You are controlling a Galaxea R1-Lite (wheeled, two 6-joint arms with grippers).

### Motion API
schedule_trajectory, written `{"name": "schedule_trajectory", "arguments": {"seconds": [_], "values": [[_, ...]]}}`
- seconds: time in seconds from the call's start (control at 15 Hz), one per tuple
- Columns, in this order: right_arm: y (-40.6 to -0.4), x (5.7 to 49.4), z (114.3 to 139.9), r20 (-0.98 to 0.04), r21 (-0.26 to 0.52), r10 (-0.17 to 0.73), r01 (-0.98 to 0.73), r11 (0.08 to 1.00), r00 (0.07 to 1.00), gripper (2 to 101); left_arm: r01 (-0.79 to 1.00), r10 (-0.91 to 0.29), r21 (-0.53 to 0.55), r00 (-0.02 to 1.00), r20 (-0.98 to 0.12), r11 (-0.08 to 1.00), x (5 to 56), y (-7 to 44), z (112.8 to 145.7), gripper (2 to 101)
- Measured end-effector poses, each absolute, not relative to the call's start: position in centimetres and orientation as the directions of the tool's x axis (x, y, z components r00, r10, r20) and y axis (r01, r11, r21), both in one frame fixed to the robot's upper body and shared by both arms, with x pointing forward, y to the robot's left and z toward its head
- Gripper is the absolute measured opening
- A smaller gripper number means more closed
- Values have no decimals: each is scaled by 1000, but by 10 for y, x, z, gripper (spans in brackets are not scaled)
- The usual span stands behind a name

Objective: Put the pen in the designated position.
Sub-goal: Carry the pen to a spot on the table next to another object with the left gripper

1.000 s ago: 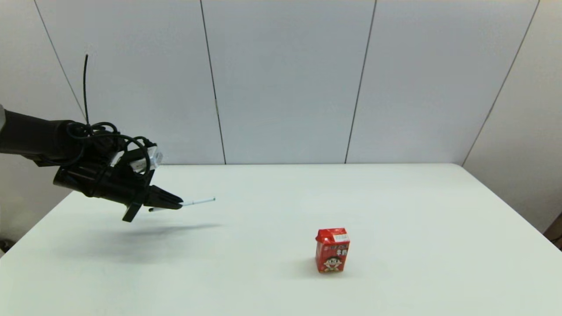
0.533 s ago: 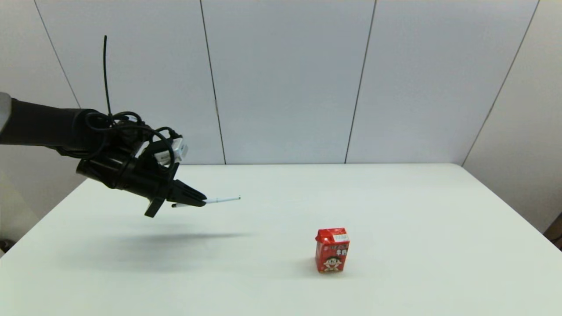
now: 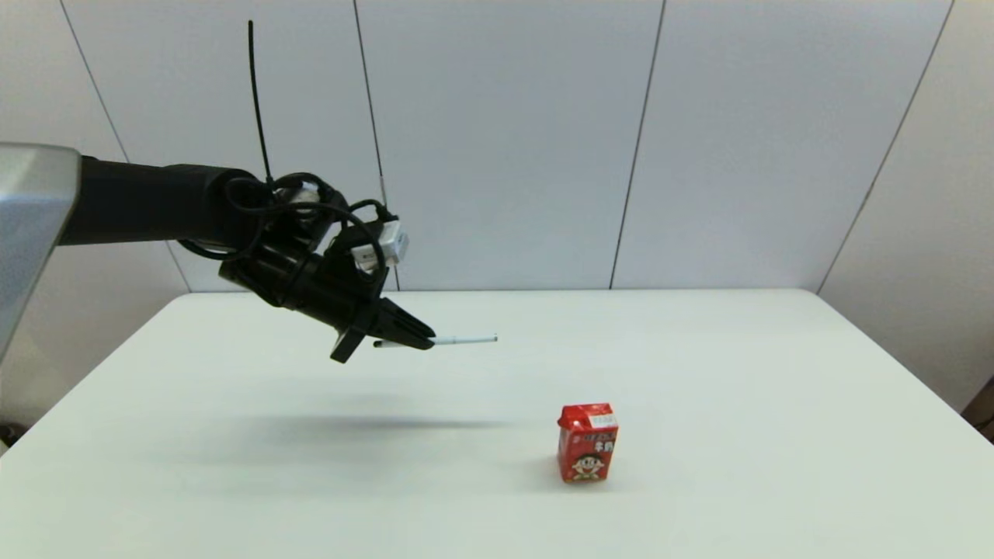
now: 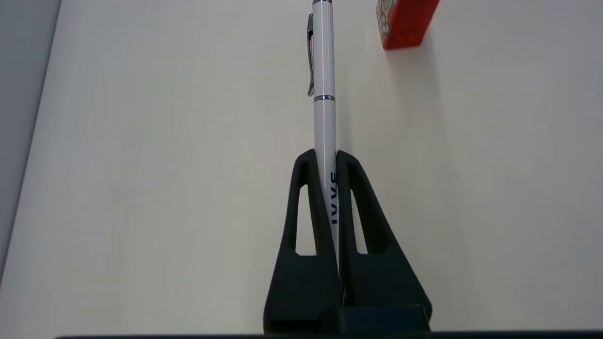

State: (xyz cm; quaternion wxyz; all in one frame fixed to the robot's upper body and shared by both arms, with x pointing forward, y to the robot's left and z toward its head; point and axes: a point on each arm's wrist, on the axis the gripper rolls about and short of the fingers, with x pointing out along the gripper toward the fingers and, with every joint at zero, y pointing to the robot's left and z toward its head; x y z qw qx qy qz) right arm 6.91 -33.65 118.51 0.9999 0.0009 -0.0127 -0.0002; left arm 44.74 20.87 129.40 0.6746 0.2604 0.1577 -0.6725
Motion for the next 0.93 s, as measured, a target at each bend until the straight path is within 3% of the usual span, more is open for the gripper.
{"name": "schedule_trajectory", "arguments": {"seconds": [0.47, 0.93], "values": [[-336, 69, 1185, 25, 1, 0, 0, 1000, 1000, 977, 984, -821, 149, 7, -571, -95, 461, 145, 1293, 47], [-336, 69, 1185, 25, 2, 0, 0, 1000, 1000, 977, 990, -826, 134, 42, -563, -40, 479, 94, 1258, 47]]}}
